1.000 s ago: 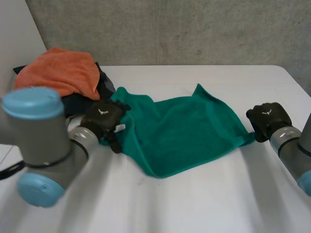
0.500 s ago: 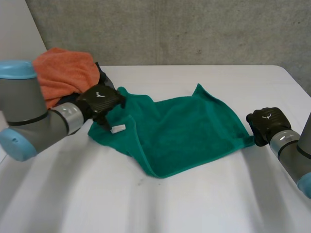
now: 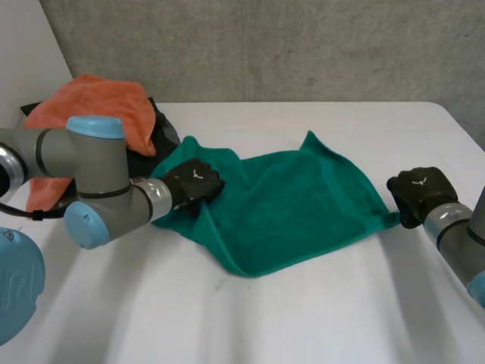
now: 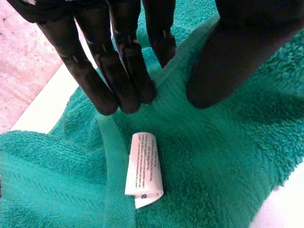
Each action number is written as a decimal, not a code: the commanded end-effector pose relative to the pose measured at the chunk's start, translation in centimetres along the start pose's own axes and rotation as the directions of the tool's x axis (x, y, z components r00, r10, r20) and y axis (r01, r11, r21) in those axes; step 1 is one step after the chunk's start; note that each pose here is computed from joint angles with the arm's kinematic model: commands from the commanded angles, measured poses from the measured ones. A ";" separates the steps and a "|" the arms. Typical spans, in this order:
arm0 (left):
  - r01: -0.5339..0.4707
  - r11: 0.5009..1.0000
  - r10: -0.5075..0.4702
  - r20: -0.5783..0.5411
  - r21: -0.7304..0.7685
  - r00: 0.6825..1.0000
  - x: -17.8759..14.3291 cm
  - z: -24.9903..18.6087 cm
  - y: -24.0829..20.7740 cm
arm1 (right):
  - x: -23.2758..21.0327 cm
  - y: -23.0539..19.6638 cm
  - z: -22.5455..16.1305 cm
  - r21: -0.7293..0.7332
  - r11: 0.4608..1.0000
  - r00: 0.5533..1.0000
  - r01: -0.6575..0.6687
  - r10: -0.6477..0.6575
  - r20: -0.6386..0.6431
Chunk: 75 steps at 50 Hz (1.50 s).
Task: Fold the laundry.
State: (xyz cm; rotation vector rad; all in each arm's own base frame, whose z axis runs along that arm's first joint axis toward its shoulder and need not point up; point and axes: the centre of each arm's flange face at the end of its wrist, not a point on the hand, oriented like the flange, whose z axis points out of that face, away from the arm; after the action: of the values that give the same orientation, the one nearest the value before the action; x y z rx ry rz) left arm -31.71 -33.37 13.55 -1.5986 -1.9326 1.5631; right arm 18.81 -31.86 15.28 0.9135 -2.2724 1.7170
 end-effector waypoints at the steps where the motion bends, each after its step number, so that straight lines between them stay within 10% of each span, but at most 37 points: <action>1: 0.003 0.999 0.001 0.088 -0.038 0.996 -1.4 -1.6 -0.8 | 0.1 -0.2 -0.2 0.000 1.000 1.000 0.020 -0.020 0.000; 13: 0.135 0.968 -0.054 0.352 -0.211 0.935 -2.3 -12.7 -2.2 | 1.8 -2.4 -5.0 -0.087 0.923 0.925 0.375 -0.368 0.093; 22: 0.059 0.958 0.040 0.334 -0.281 0.942 1.6 -19.7 -2.1 | 3.0 -3.4 -10.9 -0.173 0.838 0.847 0.518 -0.473 0.243; 30: -0.001 0.943 0.081 0.225 -0.333 0.971 3.7 -17.5 0.2 | 1.6 -2.7 -9.8 -0.181 0.832 0.835 0.523 -0.459 0.303; 36: -0.038 0.930 0.168 0.330 -0.367 0.929 -0.7 -11.9 1.2 | 2.9 -4.6 -6.6 -0.176 0.832 0.845 0.527 -0.490 0.213; 41: -0.161 0.971 0.235 0.571 -0.177 0.786 -7.5 -9.0 -6.4 | 6.7 -12.3 -2.9 -0.007 0.921 0.907 0.388 -0.384 -0.172; 45: -0.259 0.954 0.031 0.806 0.153 0.591 -13.8 -11.6 -15.0 | 11.2 -19.4 -3.2 0.282 0.931 0.897 0.230 -0.090 -0.433; 49: -0.316 0.874 -0.166 0.837 0.369 0.521 -15.9 -14.2 -19.2 | 13.4 -22.9 -4.7 0.492 0.851 0.865 0.186 0.095 -0.493; 62: -0.121 0.951 -0.147 0.759 0.285 0.634 -12.3 -12.3 -13.1 | 13.2 -19.2 -3.6 0.449 0.875 0.881 0.181 0.059 -0.470; 70: -0.038 0.978 -0.103 0.630 0.206 0.770 -6.0 -10.6 -8.8 | 7.3 -11.5 -1.5 0.238 0.967 0.984 0.086 -0.046 -0.169; 75: -0.071 0.970 -0.085 0.601 0.231 0.795 -4.2 -11.6 -9.2 | 5.5 -9.3 -0.7 0.183 0.983 0.995 0.025 -0.008 -0.095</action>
State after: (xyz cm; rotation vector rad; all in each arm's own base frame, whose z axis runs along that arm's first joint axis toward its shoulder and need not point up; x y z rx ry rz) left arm -27.13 -31.14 28.35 -0.9768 -1.9469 2.4634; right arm 18.65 -35.49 29.66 0.8043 -1.8873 2.0226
